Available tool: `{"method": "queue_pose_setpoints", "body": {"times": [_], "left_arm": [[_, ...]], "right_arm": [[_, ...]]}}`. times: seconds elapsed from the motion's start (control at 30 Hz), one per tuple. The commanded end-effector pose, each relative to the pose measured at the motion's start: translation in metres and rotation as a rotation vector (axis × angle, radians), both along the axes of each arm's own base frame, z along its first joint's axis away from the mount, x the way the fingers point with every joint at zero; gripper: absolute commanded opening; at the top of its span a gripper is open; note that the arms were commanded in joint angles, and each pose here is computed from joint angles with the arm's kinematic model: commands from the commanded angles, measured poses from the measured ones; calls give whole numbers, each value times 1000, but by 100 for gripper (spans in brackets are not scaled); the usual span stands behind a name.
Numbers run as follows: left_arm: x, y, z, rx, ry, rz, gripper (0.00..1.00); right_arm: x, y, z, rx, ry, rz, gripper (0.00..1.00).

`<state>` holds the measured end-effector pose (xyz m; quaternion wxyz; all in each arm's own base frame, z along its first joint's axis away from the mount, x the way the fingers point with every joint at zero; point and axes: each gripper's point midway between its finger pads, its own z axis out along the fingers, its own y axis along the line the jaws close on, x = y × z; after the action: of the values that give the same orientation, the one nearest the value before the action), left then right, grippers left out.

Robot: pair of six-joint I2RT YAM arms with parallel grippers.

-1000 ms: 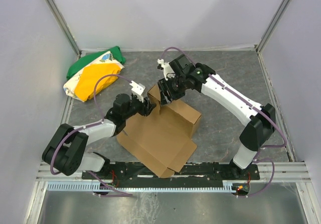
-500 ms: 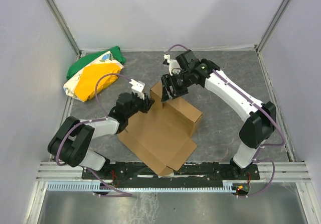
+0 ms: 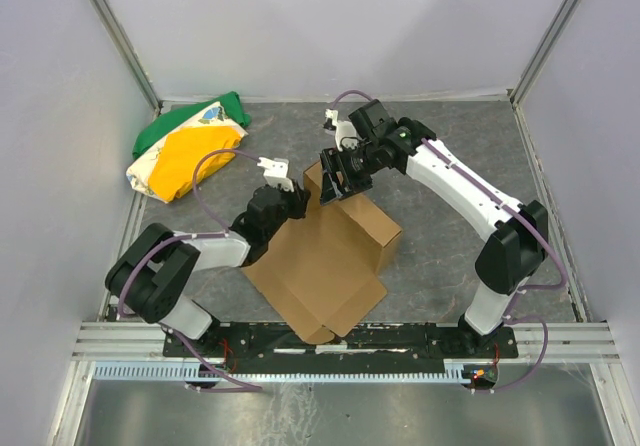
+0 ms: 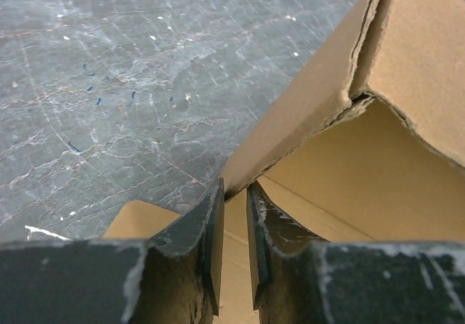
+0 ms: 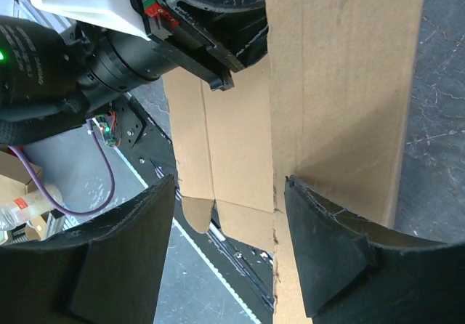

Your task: Fold the paper box

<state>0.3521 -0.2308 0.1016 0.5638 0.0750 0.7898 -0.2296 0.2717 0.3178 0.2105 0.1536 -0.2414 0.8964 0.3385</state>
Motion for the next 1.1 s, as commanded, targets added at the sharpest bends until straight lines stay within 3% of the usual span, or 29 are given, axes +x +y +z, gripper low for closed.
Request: {"method": "queue_pose_setpoints", "body": {"times": [0.0,0.17,0.33,0.63,0.8,0.93,1.07], "left_arm": [[20,1,31,-126,-48,213,23],[21,-3,28,-145,-32,367,3],[19,-1,23,-72,-11,547,3],[17,-6,8,30,9,546,3],[16,-6,2,156,18,499,3],[14,-1,6,289,13,463,3],[11,11,0,433,52,465,3]], "right_arm": [[2,8,12,46,-6,3,70],[2,11,11,60,16,-8,68],[1,12,12,70,27,-27,68],[5,4,11,39,-8,-67,66],[28,-44,-1,-122,-197,-282,66],[51,-110,-22,-321,-369,-570,68],[62,-161,-49,-418,-476,-774,70]]}}
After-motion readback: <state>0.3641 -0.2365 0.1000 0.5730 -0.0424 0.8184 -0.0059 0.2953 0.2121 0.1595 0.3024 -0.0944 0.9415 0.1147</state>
